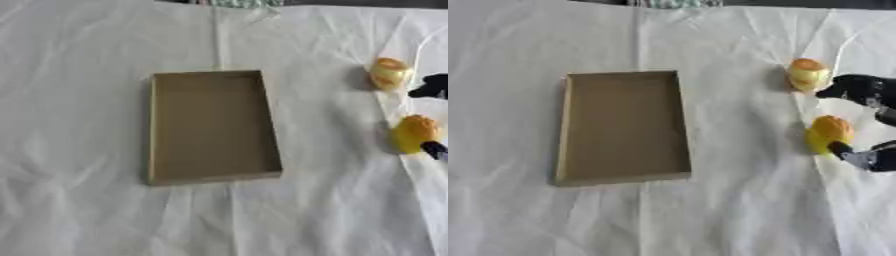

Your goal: Pick up objects on the table and place them in the box.

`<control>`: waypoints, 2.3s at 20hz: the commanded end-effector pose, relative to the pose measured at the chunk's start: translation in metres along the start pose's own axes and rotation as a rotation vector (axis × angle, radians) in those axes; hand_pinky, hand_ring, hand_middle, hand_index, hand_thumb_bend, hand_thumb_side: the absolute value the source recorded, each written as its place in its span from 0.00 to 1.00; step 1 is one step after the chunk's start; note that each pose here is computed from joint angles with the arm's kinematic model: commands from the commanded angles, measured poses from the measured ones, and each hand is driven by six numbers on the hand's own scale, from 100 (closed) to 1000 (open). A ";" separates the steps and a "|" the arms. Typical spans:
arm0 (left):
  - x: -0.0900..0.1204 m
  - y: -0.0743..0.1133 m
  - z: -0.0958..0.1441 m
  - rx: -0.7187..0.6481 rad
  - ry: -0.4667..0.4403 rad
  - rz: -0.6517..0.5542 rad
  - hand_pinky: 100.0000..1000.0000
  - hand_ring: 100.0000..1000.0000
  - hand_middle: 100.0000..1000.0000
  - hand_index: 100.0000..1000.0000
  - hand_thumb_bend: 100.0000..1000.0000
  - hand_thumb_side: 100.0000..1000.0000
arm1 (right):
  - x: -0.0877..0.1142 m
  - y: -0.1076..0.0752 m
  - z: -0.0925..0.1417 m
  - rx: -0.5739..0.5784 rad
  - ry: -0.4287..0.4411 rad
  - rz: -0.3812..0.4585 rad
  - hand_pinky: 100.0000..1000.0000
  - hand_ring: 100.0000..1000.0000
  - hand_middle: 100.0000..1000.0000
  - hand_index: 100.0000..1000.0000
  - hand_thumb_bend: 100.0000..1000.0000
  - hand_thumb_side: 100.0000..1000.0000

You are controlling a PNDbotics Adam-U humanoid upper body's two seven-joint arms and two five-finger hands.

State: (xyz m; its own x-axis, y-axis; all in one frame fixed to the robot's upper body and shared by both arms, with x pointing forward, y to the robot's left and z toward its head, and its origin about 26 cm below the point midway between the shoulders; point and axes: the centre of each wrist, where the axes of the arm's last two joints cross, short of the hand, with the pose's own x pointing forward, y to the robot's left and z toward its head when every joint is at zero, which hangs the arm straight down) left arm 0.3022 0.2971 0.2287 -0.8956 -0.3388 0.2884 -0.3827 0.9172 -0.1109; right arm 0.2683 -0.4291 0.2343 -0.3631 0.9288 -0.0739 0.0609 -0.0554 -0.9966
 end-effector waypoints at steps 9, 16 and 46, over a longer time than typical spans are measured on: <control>0.005 0.000 -0.005 -0.017 -0.020 0.000 0.86 0.77 0.76 0.80 0.31 0.44 | -0.036 0.004 0.008 0.057 0.093 0.003 0.94 1.00 0.85 0.95 0.21 0.18; 0.005 -0.001 -0.004 -0.014 -0.014 0.006 0.86 0.77 0.75 0.80 0.30 0.44 | -0.036 0.007 0.003 0.082 0.053 -0.012 0.94 1.00 0.85 0.95 0.15 0.20; 0.005 -0.005 -0.002 0.005 0.007 0.022 0.86 0.77 0.74 0.80 0.29 0.45 | -0.027 0.012 -0.016 -0.051 0.091 -0.171 0.83 0.74 0.41 0.60 0.00 0.00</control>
State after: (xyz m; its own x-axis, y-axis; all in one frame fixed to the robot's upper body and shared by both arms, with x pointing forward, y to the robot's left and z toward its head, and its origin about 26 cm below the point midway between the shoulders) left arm 0.3032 0.2916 0.2251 -0.8934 -0.3188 0.3165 -0.3716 0.9204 -0.1219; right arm 0.2944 -0.4498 0.2104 -0.2917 0.9501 0.1103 -0.0074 0.1131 -0.9936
